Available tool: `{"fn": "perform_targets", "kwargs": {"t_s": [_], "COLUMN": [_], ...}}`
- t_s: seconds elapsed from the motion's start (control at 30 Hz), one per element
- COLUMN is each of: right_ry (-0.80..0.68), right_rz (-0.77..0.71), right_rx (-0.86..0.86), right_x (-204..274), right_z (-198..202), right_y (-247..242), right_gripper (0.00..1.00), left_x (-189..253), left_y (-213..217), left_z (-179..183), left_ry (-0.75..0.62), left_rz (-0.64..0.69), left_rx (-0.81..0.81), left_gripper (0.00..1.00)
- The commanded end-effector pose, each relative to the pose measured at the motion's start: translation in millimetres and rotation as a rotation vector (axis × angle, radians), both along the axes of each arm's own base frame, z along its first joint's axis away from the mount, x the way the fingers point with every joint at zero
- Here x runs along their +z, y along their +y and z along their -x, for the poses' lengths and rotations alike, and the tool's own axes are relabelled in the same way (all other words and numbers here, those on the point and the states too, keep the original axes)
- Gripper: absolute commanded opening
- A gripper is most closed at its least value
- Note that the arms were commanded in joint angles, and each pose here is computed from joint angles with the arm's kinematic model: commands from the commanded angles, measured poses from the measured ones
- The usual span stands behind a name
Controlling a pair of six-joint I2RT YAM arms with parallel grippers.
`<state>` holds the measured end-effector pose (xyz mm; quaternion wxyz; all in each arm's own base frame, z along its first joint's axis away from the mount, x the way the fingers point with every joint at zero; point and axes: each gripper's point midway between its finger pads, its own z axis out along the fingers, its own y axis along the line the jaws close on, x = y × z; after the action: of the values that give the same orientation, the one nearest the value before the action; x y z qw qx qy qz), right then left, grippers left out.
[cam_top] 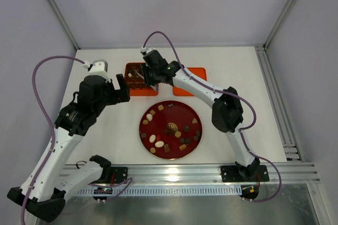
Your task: Pack the chocolate
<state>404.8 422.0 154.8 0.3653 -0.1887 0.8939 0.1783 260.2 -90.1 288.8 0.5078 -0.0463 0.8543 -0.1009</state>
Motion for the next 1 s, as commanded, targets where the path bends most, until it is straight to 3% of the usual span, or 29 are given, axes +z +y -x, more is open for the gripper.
{"fn": "perform_targets", "kwargs": {"t_s": [0.0, 0.3, 0.5, 0.7, 0.97], "right_ry": [-0.107, -0.173, -0.166, -0.117, -0.024], "right_rz": [-0.069, -0.127, -0.145, -0.174, -0.087], "right_rx": [-0.011, -0.050, -0.135, -0.368, -0.700], "right_x": [57, 110, 114, 94, 15], "right_z": [-9, -2, -3, -11, -13], "right_y": [-1, -30, -82, -203, -350], "right_gripper": [0.41, 0.41, 0.41, 0.41, 0.42], "left_x": [16, 17, 17, 16, 8], "left_y": [2, -1, -4, -9, -18], "left_z": [-2, -4, -4, -5, -5], "left_ry": [-0.044, -0.043, -0.041, -0.037, -0.024], "left_rz": [0.014, 0.022, 0.035, 0.049, 0.082], "left_rx": [0.010, 0.002, -0.005, -0.022, -0.054], "left_gripper": [1.00, 1.00, 1.00, 1.00, 1.00]}}
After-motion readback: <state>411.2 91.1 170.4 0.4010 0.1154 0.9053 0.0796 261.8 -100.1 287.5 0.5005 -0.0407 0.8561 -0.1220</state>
